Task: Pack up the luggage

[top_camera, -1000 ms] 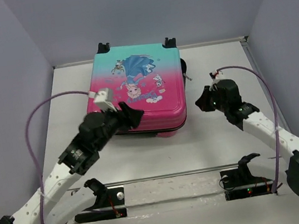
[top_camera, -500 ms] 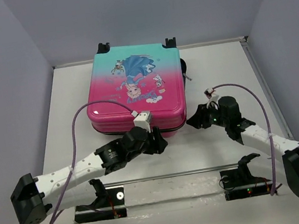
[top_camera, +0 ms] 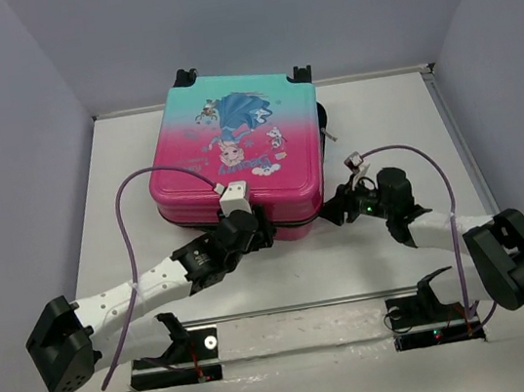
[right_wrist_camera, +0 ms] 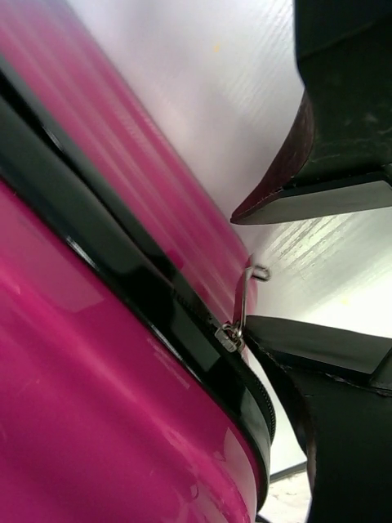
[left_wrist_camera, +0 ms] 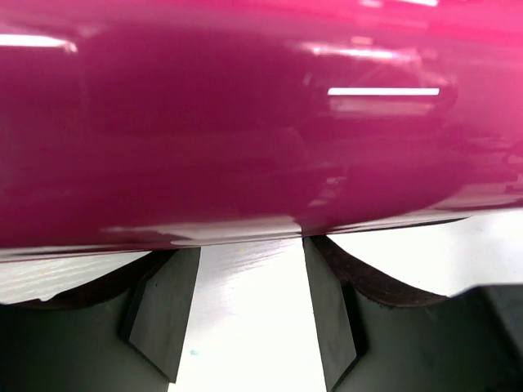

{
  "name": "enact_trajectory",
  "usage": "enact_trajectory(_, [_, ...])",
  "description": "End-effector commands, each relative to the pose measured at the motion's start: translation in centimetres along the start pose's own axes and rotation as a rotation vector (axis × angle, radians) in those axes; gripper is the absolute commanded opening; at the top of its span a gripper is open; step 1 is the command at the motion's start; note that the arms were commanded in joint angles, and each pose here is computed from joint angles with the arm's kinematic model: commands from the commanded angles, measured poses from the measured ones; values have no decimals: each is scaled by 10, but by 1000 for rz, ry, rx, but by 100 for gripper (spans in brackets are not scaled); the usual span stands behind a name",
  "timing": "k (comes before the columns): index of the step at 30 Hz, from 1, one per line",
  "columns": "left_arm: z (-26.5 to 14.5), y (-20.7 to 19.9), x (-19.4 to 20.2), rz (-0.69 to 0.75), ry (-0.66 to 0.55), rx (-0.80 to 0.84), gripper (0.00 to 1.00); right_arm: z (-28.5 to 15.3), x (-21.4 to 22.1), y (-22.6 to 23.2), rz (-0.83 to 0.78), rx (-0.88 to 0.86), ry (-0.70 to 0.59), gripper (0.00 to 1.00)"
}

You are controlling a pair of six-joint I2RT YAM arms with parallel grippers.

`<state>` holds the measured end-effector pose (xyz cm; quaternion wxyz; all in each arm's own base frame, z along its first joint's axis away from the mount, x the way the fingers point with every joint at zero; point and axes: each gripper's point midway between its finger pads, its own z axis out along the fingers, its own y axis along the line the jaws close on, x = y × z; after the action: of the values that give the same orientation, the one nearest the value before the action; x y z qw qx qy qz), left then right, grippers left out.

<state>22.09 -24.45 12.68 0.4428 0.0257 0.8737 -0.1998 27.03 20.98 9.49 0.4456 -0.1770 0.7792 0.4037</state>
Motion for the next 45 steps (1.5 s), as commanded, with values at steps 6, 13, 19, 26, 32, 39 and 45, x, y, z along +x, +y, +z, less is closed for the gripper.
enact_trajectory(6, [-8, -11, -49, -68, -149, 11, 65, 6, -35, 29, -148, -175, -103, 47])
enact_trajectory(13, [-6, -28, -46, -83, -143, 97, 65, -1, -42, 39, -126, -194, -147, 7])
enact_trajectory(19, [-10, -47, -68, -111, -193, 160, 66, -6, -20, 42, -62, -81, -76, 7])
enact_trajectory(26, [2, -66, -99, -112, -259, 159, 66, -22, 43, 80, 83, 2, 155, 7])
enact_trajectory(32, [13, -91, -110, -108, -259, 211, 66, -41, 92, 129, 100, -43, 323, 7])
enact_trajectory(39, [18, -119, -118, -119, -253, 289, 66, 2, 30, 130, 243, 117, 21, 7])
enact_trajectory(45, [-8, -103, -121, -63, -228, 262, 75, 52, -9, 115, 270, 213, -195, 7])
